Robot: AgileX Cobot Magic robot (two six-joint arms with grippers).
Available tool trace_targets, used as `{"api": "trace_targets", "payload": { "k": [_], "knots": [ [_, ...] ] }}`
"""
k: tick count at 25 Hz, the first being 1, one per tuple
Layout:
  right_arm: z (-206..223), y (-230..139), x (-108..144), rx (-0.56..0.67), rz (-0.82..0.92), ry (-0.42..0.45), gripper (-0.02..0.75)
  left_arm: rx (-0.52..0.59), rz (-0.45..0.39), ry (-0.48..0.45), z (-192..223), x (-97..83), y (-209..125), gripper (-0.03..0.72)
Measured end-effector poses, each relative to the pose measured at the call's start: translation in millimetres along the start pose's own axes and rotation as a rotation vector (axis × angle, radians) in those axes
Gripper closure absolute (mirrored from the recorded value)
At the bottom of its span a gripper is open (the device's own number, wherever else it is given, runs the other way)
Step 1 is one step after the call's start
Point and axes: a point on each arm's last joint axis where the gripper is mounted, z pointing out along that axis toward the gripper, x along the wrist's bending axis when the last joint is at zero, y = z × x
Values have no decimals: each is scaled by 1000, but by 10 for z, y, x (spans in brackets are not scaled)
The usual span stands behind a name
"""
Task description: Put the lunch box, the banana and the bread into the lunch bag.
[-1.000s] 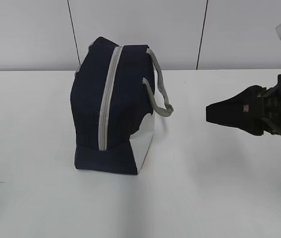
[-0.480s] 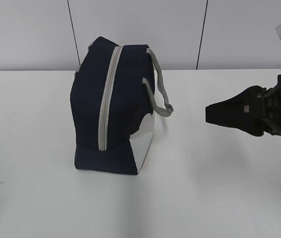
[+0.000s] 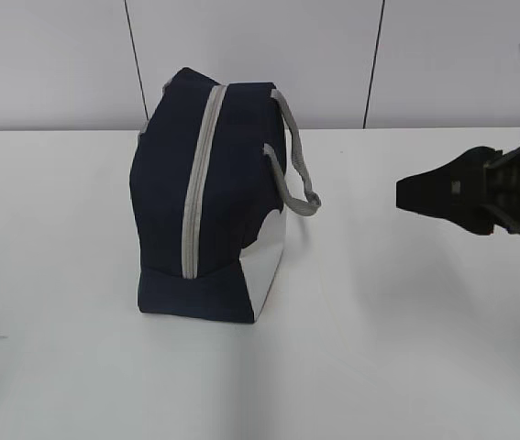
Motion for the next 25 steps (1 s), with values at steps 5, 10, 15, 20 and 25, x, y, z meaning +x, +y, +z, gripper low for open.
{"api": "trace_targets", "payload": {
  "k": [5, 10, 15, 20, 25],
  "knots": [
    [-7, 32, -141, -64, 6, -148, 424, 0, 0, 0, 0, 0, 0, 347],
    [9, -120, -219, -45, 39, -199, 424, 0, 0, 0, 0, 0, 0, 353],
    [-6, -389, -61, -39, -74, -136, 423, 0, 0, 0, 0, 0, 0, 367],
    [-293, -379, 243, -145, -291, -211, 394, 0, 0, 0, 0, 0, 0, 368],
    [-666, -561, 381, 210, -396, -313, 377, 0, 0, 0, 0, 0, 0, 375]
  ]
}}
